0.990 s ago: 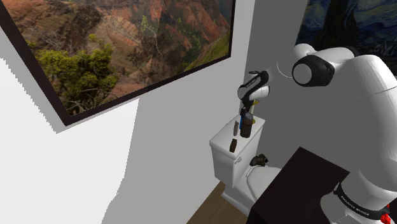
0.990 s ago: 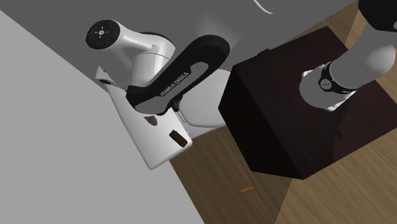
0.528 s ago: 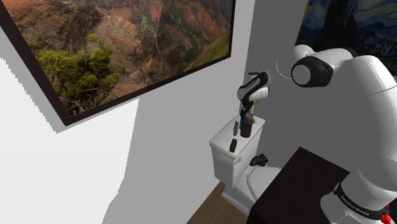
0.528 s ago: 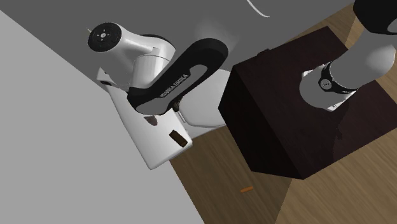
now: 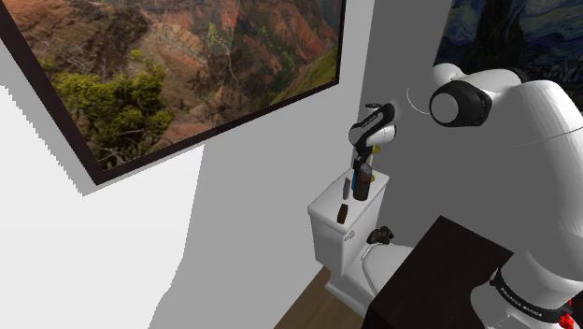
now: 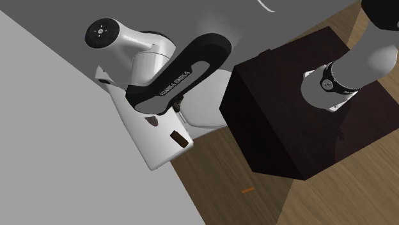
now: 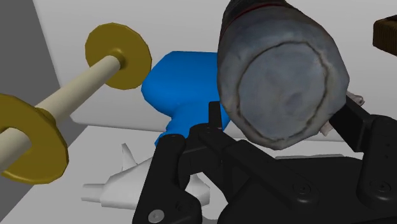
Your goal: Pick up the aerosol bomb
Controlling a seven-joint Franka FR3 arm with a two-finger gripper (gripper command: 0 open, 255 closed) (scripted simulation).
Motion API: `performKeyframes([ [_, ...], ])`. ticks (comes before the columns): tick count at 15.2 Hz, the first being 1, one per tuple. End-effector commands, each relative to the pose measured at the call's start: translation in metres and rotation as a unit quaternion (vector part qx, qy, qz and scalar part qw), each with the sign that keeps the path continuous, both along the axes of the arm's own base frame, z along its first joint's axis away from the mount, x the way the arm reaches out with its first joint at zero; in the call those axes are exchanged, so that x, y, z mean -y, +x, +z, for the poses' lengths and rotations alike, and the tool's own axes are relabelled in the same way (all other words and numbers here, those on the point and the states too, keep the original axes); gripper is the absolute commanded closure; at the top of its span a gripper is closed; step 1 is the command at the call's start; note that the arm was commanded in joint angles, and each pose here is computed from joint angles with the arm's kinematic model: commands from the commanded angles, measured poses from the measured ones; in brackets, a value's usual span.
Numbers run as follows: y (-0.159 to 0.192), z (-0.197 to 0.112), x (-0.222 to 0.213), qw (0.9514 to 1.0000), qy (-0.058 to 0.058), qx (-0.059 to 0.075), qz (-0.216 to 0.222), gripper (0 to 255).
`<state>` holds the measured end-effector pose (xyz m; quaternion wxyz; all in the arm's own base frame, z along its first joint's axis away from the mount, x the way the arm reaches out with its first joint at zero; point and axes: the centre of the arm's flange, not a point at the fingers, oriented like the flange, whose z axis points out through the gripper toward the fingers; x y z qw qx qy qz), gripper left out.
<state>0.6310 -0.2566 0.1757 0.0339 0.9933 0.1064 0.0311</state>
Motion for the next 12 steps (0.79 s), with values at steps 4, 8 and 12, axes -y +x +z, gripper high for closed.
performKeyframes([
  [4, -0.001, 0.027, 0.000, 1.0000, 0.000, 0.000, 0.000, 255],
  [8, -0.001, 0.048, 0.000, 1.0000, 0.000, 0.000, 0.000, 255],
  [12, -0.001, 0.069, 0.000, 1.0000, 0.000, 0.000, 0.000, 255],
])
